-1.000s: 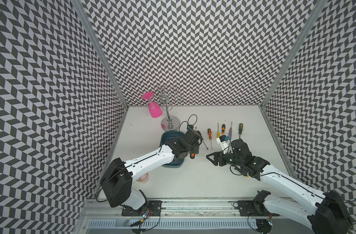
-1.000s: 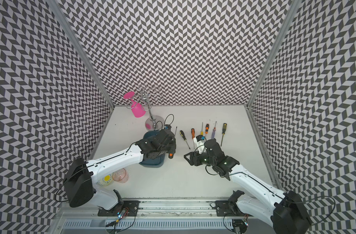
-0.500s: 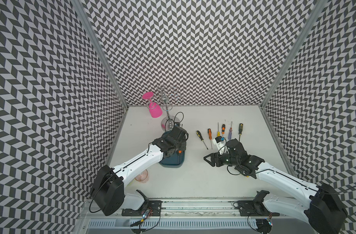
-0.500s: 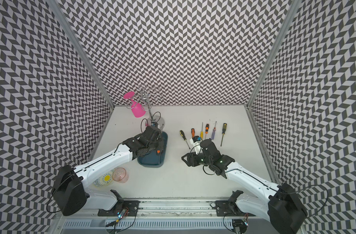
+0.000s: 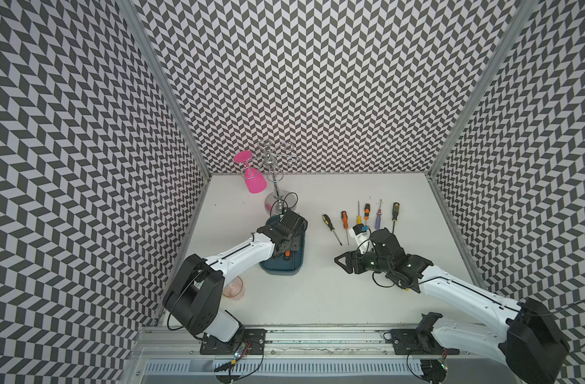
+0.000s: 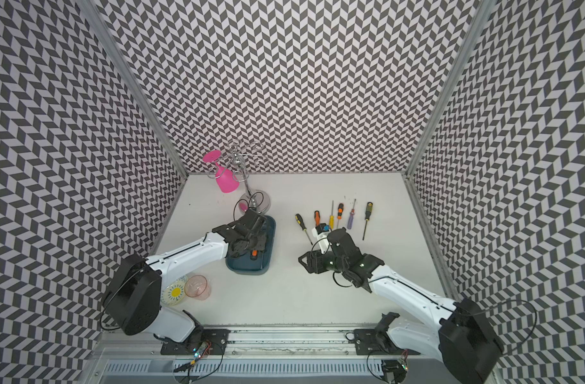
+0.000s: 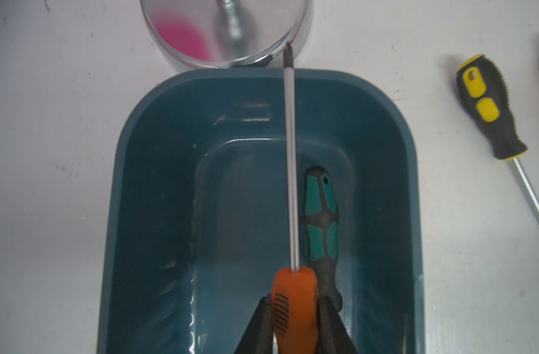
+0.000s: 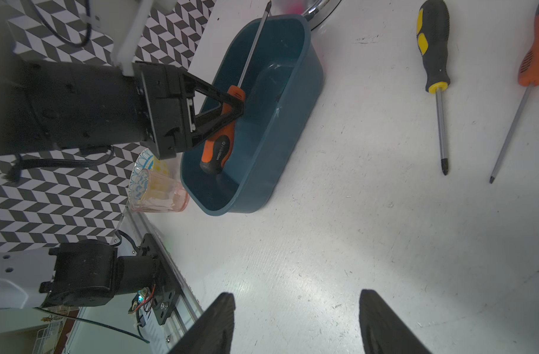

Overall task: Put the screwdriver on the desktop into the storage box
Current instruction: Place the screwdriver in the storage box.

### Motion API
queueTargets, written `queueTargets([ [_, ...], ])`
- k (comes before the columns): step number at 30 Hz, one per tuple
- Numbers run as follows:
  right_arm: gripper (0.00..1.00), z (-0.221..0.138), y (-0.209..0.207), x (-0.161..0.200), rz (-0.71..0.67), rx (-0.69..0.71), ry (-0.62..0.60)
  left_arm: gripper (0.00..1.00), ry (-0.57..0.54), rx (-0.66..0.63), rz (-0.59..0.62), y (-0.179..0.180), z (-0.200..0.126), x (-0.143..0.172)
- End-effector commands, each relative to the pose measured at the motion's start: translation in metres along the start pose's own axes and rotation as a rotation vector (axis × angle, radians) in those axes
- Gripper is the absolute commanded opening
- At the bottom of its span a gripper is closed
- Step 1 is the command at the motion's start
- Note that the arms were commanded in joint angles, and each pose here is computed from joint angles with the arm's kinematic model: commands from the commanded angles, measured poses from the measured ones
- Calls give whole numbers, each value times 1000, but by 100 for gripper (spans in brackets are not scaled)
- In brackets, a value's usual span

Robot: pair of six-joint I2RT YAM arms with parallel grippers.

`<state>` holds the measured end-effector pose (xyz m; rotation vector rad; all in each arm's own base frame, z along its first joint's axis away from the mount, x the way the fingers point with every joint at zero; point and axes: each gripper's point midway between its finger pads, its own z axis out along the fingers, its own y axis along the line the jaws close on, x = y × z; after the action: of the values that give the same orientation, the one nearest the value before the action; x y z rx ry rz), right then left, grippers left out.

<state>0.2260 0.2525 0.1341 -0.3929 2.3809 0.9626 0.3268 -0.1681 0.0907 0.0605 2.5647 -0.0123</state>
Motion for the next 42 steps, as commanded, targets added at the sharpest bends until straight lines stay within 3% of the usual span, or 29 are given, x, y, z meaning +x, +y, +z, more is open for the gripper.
queueTargets([
  [1, 67, 1, 7, -15, -30, -9, -45, 13, -7, -37, -1, 6, 7, -1],
  [11, 67, 5, 5, -13, -24, -3, -31, 15, 18, -82, -17, 16, 25, 3],
  [32, 68, 5, 0, -7, -10, 6, -29, 18, 56, -23, -25, 6, 43, 20],
  [42, 68, 5, -1, -7, -3, 6, -31, 28, 63, -18, -30, 5, 44, 22],
])
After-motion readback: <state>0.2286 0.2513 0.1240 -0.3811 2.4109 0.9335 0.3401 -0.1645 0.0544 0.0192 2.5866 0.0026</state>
